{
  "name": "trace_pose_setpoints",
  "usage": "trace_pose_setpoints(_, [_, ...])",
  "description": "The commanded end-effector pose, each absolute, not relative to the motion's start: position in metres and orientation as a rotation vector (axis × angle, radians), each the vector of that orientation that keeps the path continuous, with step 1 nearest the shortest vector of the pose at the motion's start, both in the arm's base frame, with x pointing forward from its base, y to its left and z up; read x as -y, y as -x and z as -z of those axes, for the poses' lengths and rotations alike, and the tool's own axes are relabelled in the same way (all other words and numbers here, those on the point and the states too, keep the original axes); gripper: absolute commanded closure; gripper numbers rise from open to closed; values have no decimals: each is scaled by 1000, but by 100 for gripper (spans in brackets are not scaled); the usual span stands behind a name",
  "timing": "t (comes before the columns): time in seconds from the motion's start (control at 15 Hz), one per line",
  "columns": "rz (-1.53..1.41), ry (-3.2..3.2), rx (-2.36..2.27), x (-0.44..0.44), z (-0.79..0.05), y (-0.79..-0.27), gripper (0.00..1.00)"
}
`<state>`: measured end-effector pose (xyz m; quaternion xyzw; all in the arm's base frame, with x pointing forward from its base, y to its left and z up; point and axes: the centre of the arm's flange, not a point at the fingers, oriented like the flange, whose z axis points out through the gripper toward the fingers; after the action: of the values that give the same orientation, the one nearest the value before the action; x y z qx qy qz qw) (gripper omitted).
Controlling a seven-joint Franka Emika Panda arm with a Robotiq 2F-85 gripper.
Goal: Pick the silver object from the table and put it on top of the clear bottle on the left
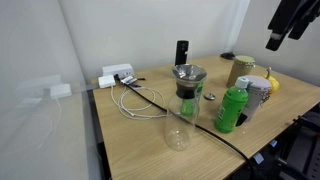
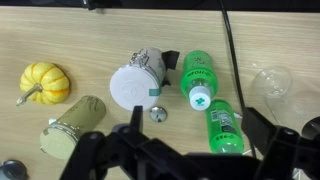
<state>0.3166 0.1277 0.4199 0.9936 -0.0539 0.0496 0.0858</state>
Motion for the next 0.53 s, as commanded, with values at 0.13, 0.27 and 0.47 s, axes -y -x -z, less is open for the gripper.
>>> trace_pose_setpoints(0.13, [-162,-2981,167,-122,-417,-322,0])
trace_pose_setpoints(0.27, [-190,-3004,185,-115,-414,-332,0])
trace_pose_setpoints(0.47, [-219,-3044,233,-96,-403,-355,0])
